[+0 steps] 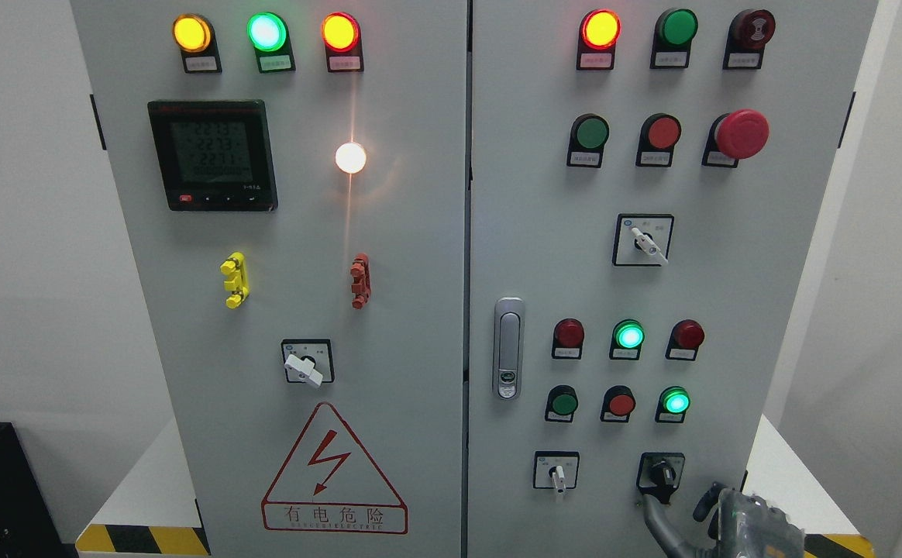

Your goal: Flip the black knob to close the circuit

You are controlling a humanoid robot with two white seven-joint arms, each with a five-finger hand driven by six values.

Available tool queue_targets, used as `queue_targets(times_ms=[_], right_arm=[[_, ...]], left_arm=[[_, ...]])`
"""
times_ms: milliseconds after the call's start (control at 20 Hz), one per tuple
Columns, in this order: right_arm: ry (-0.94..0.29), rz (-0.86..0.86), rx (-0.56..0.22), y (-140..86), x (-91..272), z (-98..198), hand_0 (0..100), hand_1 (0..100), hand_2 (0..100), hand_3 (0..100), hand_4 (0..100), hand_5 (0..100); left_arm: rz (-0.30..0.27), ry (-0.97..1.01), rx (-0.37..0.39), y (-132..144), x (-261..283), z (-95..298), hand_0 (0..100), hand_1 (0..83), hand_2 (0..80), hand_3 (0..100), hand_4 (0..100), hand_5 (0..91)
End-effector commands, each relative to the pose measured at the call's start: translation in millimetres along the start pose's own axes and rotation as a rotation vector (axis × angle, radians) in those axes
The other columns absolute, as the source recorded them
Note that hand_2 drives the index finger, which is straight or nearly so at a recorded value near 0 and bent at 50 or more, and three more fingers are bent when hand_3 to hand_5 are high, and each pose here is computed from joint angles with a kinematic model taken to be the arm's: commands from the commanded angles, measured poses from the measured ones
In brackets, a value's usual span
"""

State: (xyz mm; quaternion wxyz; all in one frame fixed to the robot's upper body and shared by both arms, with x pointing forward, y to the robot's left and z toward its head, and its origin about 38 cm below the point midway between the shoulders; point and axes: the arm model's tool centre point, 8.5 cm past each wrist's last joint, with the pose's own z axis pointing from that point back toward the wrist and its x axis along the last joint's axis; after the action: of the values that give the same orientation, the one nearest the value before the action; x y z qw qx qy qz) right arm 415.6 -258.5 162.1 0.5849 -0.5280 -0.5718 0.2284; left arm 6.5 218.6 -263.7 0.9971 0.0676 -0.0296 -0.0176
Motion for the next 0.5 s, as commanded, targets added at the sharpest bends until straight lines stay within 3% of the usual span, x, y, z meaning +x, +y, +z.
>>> queue_targets(times_ms=[0, 450], right_arm=[[0.019, 0.006, 0.012, 5.3, -3.6, -7.1, 0, 13, 62, 83, 72, 69], [0.028, 0.005, 0.003, 3.1, -6.3, -8.2, 0, 17, 61, 82, 71, 68]], left_arm=[[0.004, -0.006, -0.004, -1.6, -4.7, 0.0, 12, 55.6, 0.0, 0, 0, 0.0], [0.004, -0.006, -0.004, -1.6, -4.7, 0.0, 12, 55.6, 0.0, 0, 0, 0.0]])
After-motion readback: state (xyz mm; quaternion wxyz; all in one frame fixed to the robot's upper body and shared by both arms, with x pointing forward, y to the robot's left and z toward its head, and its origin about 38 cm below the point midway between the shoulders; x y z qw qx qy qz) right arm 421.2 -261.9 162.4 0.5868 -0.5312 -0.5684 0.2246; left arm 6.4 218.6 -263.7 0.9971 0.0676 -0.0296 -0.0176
